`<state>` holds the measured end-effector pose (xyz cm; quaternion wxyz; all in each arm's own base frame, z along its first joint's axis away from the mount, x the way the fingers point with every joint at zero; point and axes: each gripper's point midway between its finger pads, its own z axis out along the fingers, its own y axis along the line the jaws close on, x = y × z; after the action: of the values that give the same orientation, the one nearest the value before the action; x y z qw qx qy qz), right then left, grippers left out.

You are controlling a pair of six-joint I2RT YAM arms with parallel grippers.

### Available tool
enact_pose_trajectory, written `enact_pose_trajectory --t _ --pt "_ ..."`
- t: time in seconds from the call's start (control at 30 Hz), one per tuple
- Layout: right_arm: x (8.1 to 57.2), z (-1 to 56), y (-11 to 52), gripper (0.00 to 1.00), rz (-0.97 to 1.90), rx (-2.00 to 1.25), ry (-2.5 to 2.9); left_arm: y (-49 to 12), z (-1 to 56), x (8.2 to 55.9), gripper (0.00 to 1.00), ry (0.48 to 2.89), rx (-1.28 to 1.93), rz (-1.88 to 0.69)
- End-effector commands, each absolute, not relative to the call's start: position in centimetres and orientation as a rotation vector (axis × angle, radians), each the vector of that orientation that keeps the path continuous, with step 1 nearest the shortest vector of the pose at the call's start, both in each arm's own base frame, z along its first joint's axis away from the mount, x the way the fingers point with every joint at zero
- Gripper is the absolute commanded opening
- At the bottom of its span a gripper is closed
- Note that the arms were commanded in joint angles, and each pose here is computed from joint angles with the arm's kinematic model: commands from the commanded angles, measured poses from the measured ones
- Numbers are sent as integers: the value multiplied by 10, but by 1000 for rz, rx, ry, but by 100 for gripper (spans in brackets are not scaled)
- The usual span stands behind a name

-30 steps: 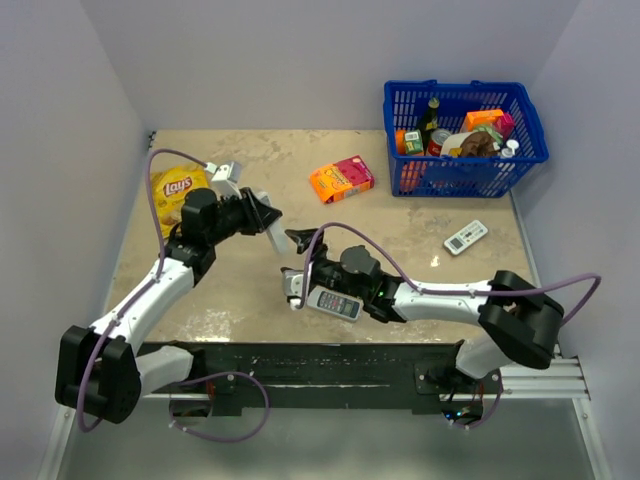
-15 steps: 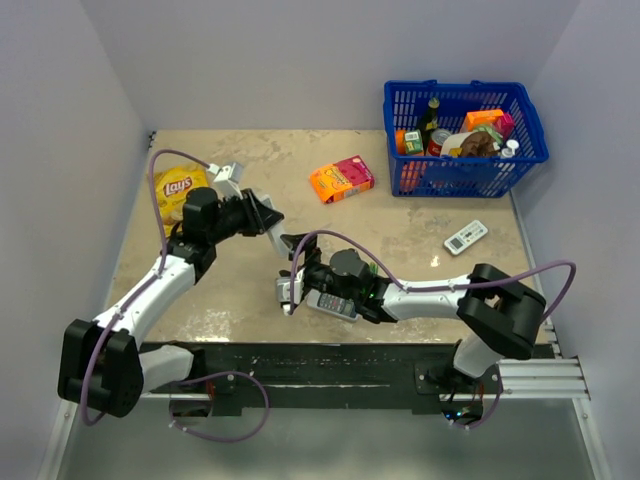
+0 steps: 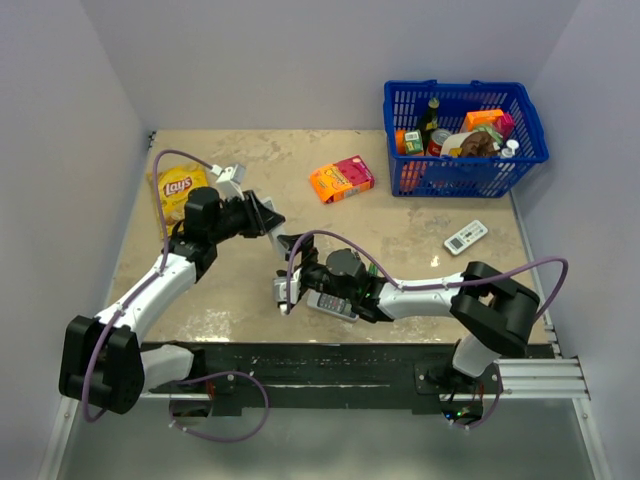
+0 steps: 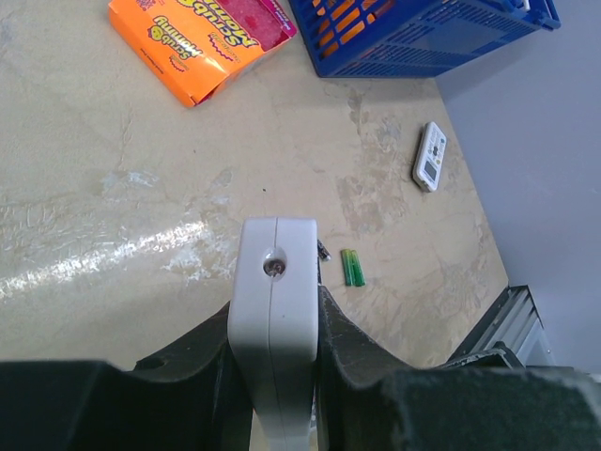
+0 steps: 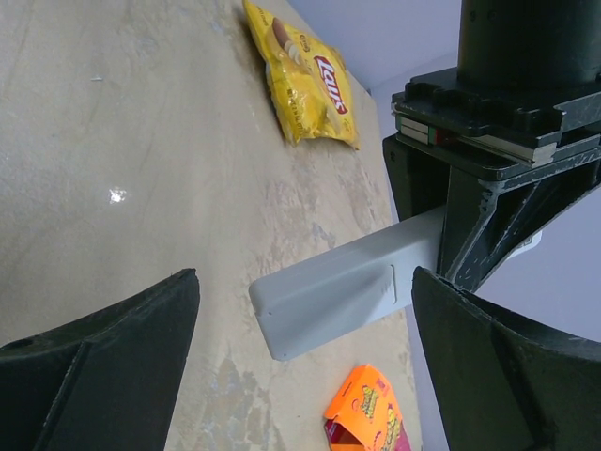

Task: Load the batteries into the remote control
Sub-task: Remove the battery cover from the remote control.

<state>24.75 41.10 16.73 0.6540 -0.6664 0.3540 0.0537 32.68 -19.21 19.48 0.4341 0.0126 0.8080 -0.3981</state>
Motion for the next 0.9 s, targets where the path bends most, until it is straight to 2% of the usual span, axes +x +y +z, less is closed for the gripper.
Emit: enact_pose_trajectory --t 0.0,0.4,0.87 --pt "250 189 423 95 126 -1474 756 -196 223 334 0 1945 51 -1031" --pt "255 174 423 87 110 -1511 800 -196 226 332 0 1940 62 -1034" --pt "265 180 415 88 66 -1461 836 -198 226 331 0 1941 74 -1040"
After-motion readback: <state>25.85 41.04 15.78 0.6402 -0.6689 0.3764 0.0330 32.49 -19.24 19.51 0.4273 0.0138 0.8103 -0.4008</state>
